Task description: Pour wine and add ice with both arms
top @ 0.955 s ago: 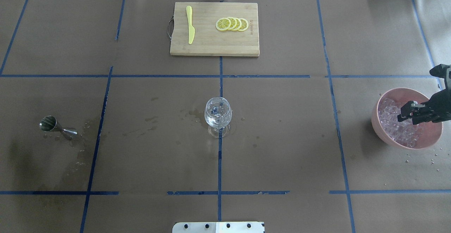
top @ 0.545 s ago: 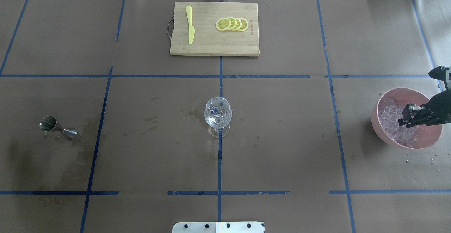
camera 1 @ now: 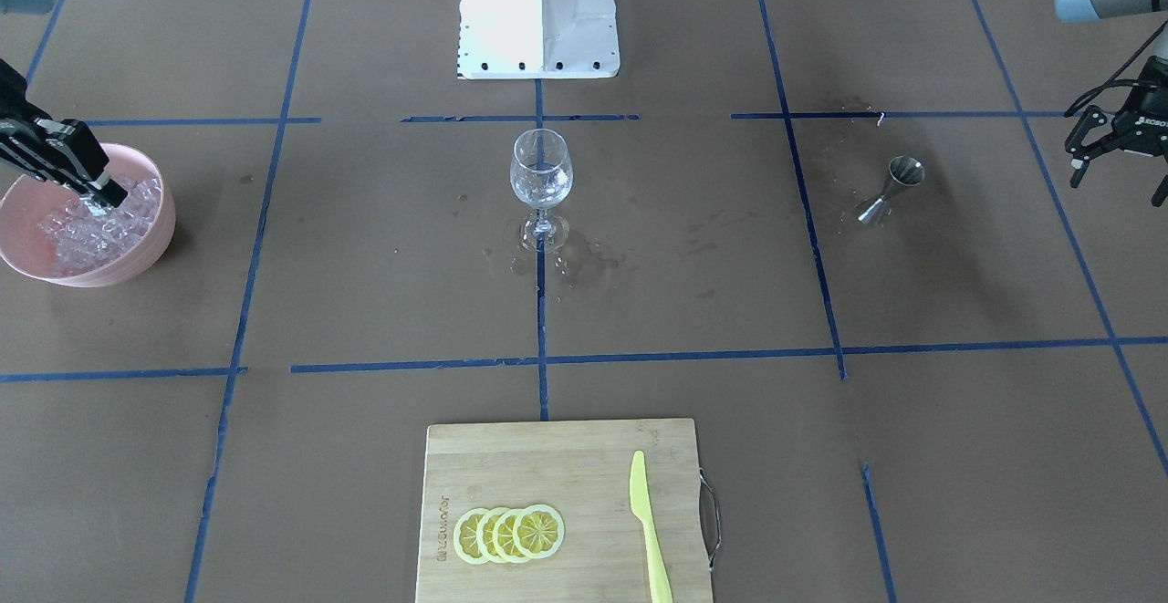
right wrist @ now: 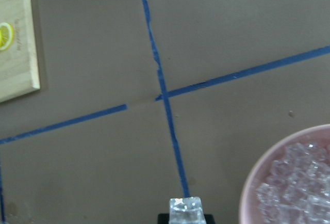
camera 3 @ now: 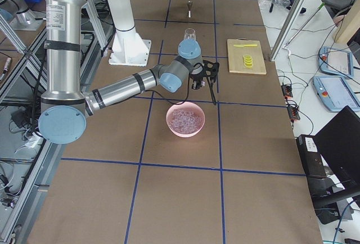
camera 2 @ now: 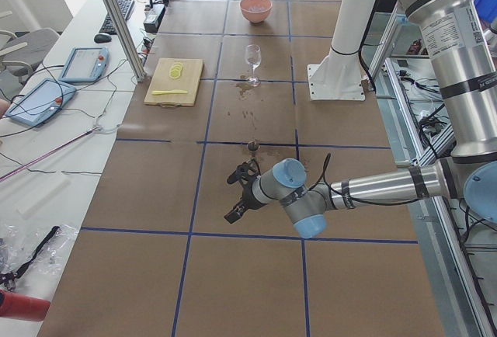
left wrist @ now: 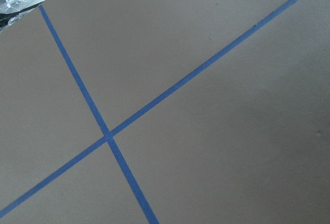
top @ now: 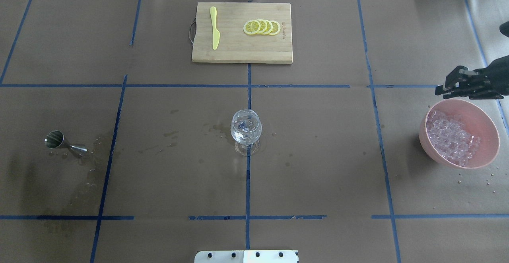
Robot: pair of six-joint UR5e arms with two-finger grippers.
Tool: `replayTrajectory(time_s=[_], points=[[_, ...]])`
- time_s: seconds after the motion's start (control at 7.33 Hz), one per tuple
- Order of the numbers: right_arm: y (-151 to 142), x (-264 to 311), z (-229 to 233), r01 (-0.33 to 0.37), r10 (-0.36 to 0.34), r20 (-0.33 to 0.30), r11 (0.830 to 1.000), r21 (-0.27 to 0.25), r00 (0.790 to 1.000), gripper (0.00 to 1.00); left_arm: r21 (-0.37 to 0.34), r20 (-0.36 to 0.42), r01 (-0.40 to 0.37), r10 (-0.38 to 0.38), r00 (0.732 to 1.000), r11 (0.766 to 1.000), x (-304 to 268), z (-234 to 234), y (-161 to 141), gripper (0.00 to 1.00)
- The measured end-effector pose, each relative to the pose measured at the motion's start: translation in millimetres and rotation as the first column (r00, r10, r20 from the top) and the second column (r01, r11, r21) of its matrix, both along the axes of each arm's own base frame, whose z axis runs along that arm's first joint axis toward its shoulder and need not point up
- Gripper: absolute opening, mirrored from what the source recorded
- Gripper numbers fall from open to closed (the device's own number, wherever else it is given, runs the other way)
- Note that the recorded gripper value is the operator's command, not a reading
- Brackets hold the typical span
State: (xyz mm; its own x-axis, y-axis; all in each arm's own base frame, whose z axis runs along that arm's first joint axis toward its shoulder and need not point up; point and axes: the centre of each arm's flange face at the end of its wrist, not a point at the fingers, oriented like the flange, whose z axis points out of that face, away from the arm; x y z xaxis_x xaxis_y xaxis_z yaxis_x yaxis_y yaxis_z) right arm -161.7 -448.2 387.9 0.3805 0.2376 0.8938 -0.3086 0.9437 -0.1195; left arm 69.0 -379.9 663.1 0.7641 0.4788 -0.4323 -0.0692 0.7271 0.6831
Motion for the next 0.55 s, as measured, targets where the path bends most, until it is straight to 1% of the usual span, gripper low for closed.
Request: replayTrajectory(time_s=[0.27, 0.41, 0.55], points=[[-7, -48, -55, 0.003, -0.003, 0.069, 1.0, -0.002, 0.998, 0.0, -0.125, -0.033, -0.022, 0.018, 0.999, 0.992, 1, -17, -46, 1.0], [-6, -82, -86, -0.003, 0.004, 0.096, 1.0, -0.011, 0.995, 0.0, -0.186, -0.057, -0.038, 0.028, 0.998, 0.982, 1, -27, -67, 1.0], [-3, -115, -117, -0.01, 0.013, 0.115, 1.0, -0.024, 0.993, 0.0, -0.24, -0.086, -0.057, 0.037, 0.996, 0.969, 0, -34, -80, 1.0]])
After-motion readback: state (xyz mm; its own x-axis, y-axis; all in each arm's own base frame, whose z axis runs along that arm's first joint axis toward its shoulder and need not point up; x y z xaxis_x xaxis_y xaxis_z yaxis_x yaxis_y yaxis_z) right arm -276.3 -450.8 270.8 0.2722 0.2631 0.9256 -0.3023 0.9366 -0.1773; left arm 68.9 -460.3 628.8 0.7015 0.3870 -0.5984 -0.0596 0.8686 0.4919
